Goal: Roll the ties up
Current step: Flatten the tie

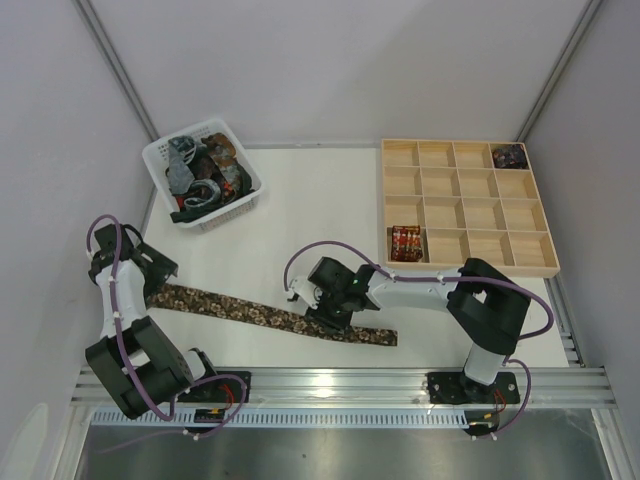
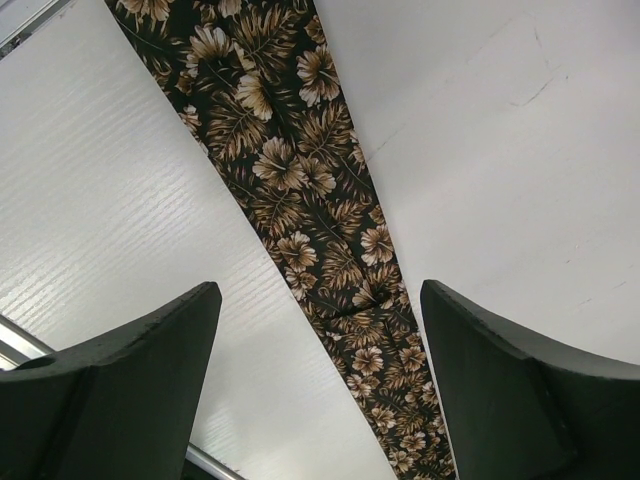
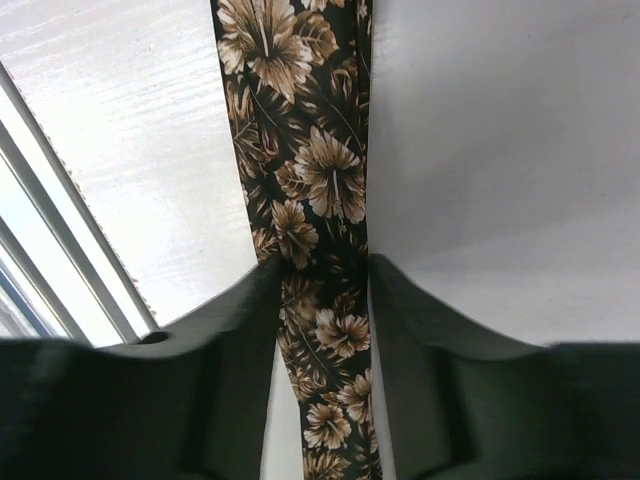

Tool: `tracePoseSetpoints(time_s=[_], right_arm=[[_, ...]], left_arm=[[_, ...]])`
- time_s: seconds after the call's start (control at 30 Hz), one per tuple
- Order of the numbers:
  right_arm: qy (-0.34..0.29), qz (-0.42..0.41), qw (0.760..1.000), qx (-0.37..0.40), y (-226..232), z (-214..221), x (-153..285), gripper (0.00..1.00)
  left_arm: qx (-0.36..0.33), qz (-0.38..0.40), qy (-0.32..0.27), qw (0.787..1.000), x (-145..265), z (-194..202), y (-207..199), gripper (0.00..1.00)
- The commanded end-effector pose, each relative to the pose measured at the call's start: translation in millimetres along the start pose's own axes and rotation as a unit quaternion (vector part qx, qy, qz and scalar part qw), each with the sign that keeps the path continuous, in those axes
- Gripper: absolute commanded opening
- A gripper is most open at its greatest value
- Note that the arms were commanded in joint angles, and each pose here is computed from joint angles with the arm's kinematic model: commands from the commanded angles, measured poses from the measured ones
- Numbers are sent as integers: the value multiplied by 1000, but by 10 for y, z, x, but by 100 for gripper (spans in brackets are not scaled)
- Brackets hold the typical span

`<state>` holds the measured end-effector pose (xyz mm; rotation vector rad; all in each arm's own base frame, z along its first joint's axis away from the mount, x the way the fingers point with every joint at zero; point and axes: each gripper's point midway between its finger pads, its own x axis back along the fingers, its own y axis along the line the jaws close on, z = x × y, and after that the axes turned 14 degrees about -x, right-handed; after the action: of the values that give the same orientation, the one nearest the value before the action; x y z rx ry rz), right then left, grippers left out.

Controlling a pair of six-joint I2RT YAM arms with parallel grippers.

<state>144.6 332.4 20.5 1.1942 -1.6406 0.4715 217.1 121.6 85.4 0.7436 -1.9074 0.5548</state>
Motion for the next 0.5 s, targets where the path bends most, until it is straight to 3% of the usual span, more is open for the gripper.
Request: tracePoseSetpoints(time_s=[0.0,0.1,0.23,0.33,0.47], right_arm=[[-22,2,1000,-13,28,-162,119,49],[-42,22,999,-27,-32,-260,227,59],[-85,52,992,-73,-157,-437,493,63],[-118,74,982,-131,-284,-508,782,63],[-140,97,956,-238,-415,-329,1072,62]], left_arm=[[-3,15,-24,1000,93,-149,-79,87],[-5,18,-23,1000,91,-139,-92,87],[-16,27,-24,999,122,-153,-147,86],[-41,77,-31,996,177,-161,-349,83],[-99,197,-42,975,368,26,-934,77]])
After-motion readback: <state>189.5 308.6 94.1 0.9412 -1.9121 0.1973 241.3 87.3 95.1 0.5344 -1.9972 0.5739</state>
